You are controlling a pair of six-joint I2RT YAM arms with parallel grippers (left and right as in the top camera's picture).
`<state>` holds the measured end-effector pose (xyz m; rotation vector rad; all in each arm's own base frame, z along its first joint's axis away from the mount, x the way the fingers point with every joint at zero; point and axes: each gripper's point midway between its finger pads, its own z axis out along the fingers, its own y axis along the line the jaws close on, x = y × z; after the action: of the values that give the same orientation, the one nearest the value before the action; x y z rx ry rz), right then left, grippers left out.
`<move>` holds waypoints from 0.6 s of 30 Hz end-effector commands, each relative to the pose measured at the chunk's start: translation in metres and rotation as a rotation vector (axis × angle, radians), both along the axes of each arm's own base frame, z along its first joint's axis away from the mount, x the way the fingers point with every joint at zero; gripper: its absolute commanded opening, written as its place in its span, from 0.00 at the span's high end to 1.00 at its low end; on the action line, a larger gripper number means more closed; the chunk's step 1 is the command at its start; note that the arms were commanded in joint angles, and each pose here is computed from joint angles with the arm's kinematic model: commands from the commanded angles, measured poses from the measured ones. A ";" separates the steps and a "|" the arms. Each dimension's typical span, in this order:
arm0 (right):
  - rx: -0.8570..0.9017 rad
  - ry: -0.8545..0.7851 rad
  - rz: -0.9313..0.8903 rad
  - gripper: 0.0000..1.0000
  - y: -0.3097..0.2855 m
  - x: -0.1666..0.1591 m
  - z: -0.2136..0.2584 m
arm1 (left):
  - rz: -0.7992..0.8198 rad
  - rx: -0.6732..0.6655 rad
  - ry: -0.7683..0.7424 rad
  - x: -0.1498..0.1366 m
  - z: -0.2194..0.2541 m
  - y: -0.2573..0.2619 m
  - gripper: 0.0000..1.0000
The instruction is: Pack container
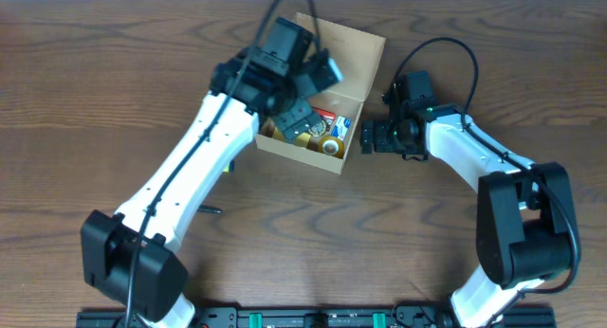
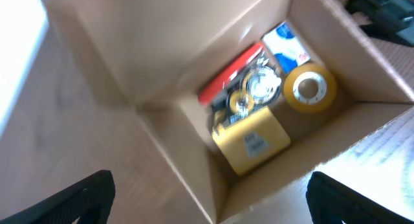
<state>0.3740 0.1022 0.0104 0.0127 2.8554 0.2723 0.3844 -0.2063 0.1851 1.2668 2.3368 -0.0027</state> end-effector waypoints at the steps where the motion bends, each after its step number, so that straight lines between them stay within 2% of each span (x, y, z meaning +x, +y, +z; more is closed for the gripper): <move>1: 0.000 0.002 0.007 0.01 -0.002 0.000 -0.001 | 0.187 -0.103 0.095 0.000 -0.005 0.011 0.13; 2: 0.000 0.002 0.007 0.01 -0.002 0.000 -0.001 | 0.212 -0.117 0.116 0.000 -0.007 0.014 0.36; 3: -0.001 0.002 0.007 0.01 -0.002 0.000 -0.001 | 0.233 -0.120 0.125 0.001 -0.009 0.017 0.53; 4: 0.000 0.002 0.007 0.01 -0.002 0.000 -0.001 | 0.259 -0.124 0.134 0.003 -0.011 0.020 0.62; 6: -0.001 0.002 0.007 0.01 -0.002 0.000 -0.001 | 0.306 -0.128 0.156 0.007 -0.019 0.027 0.71; 7: 0.000 0.002 0.007 0.01 -0.002 0.000 -0.001 | 0.320 -0.127 0.163 0.009 -0.022 0.030 0.72; 10: 0.000 0.002 0.007 0.01 -0.002 0.000 -0.001 | 0.361 -0.130 0.187 0.014 -0.034 0.032 0.64; 18: 0.000 0.002 0.007 0.01 -0.002 0.000 -0.001 | 0.407 -0.122 0.217 0.027 -0.064 0.032 0.62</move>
<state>0.3740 0.1022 0.0104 0.0127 2.8554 0.2723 0.4093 -0.1777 0.1307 0.7876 2.6654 -0.1488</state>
